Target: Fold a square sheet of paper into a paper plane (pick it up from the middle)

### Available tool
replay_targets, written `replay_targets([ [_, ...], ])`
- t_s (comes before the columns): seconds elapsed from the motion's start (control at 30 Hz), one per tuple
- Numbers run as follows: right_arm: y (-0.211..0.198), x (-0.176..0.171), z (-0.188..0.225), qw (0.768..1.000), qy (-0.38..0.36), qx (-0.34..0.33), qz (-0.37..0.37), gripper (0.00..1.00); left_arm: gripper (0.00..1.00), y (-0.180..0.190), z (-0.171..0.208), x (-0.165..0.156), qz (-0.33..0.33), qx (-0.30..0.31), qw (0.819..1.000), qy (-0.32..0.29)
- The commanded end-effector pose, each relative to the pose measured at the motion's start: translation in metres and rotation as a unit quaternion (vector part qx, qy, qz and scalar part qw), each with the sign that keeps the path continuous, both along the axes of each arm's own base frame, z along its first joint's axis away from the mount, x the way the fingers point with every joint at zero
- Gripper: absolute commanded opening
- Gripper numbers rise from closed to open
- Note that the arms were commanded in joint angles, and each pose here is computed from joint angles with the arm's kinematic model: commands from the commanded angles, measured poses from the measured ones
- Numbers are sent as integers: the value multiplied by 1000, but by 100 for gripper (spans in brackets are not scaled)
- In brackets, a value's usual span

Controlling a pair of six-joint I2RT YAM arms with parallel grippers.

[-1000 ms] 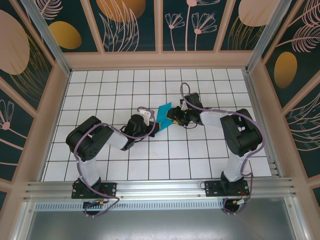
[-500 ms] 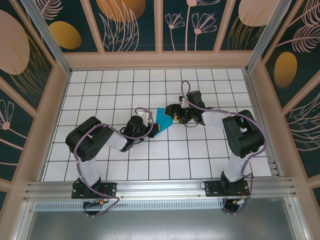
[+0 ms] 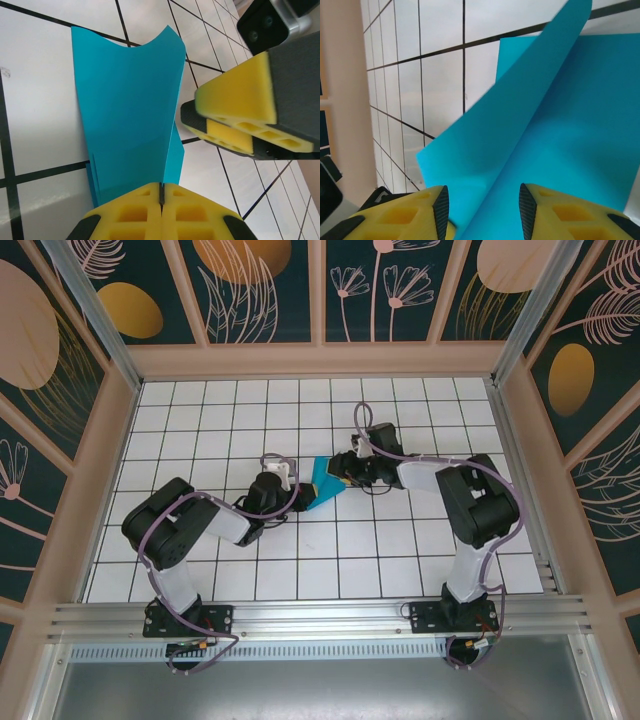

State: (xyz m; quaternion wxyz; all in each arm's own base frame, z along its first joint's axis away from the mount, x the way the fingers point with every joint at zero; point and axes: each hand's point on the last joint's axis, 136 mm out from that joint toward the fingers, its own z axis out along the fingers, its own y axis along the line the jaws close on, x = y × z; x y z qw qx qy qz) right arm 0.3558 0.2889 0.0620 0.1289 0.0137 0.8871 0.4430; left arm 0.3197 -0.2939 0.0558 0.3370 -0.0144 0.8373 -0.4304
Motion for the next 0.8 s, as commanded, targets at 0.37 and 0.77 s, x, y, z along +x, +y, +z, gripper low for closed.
replay_targets([
  [0.37, 17, 4, -11, 999, 7, -1, 37, 45, 4, 7, -13, 0, 31, -45, 997, 60],
  [0.77, 9, 3, -43, 996, 37, -72, 24, 51, 7, 12, -27, 1, 42, -50, 993, 99],
])
